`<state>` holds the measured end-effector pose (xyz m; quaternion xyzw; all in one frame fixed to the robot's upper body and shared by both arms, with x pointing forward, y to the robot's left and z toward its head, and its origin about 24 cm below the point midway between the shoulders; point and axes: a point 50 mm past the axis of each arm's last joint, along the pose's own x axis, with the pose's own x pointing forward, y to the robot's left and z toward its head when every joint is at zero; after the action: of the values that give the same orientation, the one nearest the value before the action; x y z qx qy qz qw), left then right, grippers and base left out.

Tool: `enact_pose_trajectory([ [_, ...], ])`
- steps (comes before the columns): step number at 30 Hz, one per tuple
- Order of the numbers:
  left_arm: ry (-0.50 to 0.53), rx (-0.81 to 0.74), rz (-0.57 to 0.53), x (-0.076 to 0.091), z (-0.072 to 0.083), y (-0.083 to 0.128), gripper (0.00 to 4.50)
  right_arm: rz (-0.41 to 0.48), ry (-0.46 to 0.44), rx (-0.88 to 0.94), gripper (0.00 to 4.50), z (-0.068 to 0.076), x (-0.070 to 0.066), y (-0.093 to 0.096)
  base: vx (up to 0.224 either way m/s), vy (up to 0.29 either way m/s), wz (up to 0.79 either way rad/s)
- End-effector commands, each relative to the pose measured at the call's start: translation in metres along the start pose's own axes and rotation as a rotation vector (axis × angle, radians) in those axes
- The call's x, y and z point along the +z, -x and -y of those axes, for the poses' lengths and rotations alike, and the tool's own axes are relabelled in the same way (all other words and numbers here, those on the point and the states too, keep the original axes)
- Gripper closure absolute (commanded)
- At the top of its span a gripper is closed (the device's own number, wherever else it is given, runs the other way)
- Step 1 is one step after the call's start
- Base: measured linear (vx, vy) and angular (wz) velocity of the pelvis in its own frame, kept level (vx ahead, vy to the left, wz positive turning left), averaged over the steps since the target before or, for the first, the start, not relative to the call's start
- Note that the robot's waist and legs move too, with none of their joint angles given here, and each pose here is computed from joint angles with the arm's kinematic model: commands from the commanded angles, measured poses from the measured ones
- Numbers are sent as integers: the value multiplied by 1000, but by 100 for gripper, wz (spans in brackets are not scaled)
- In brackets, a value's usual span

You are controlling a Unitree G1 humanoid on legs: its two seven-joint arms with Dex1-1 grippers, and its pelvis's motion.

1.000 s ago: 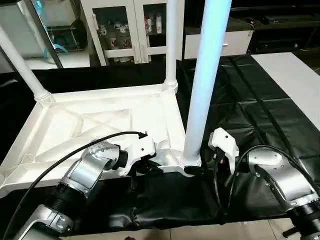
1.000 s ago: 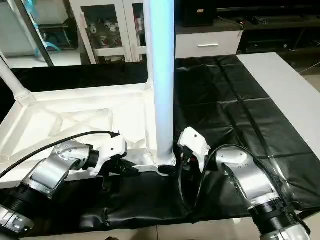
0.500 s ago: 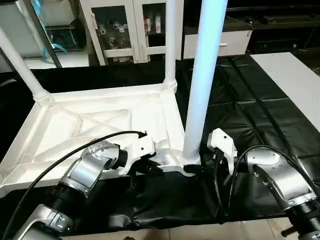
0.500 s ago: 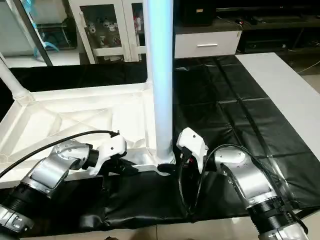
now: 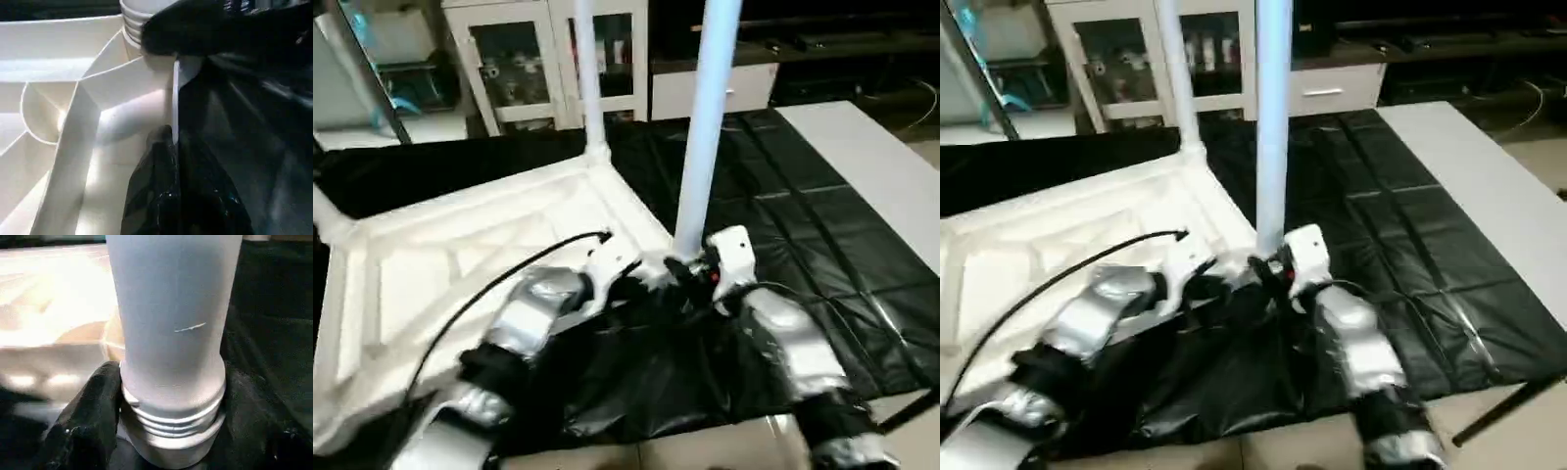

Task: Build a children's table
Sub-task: Rotate leg to tighten

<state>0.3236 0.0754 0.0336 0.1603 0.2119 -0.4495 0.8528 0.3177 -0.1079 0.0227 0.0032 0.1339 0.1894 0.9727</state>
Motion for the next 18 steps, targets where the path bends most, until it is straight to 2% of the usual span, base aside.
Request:
enact_pose_trajectory([
  [1,56,102,38,0,5,-12,450,1,-54,14,184,-29,-1,-12,0,0,0],
  [5,50,112,57,5,6,-16,450,34,-50,142,184,-50,5,-17,0,0,0],
  [8,29,107,56,5,6,-16,450,65,-59,200,184,-55,7,-15,0,0,0],
  [9,17,98,54,4,6,-15,450,88,-61,218,149,-55,9,-12,0,0,0],
  [10,8,83,48,2,5,-13,450,105,-74,236,114,-52,10,-8,0,0,0],
  [12,2,76,44,0,5,-13,450,115,-82,239,107,-50,10,-6,0,0,0],
  [13,-8,63,41,-2,5,-11,450,128,-63,224,107,-45,11,-3,0,0,0],
  [14,-16,41,33,-5,5,-8,450,136,-50,232,77,-38,12,2,0,0,0],
  [15,-18,37,32,-5,5,-8,450,138,-46,234,77,-36,13,3,0,0,0],
  [16,-36,-12,26,-9,6,-2,450,125,-14,274,66,-25,13,13,0,0,0],
  [18,-37,-15,25,-9,6,-2,450,122,-12,278,60,-25,13,14,0,0,0],
])
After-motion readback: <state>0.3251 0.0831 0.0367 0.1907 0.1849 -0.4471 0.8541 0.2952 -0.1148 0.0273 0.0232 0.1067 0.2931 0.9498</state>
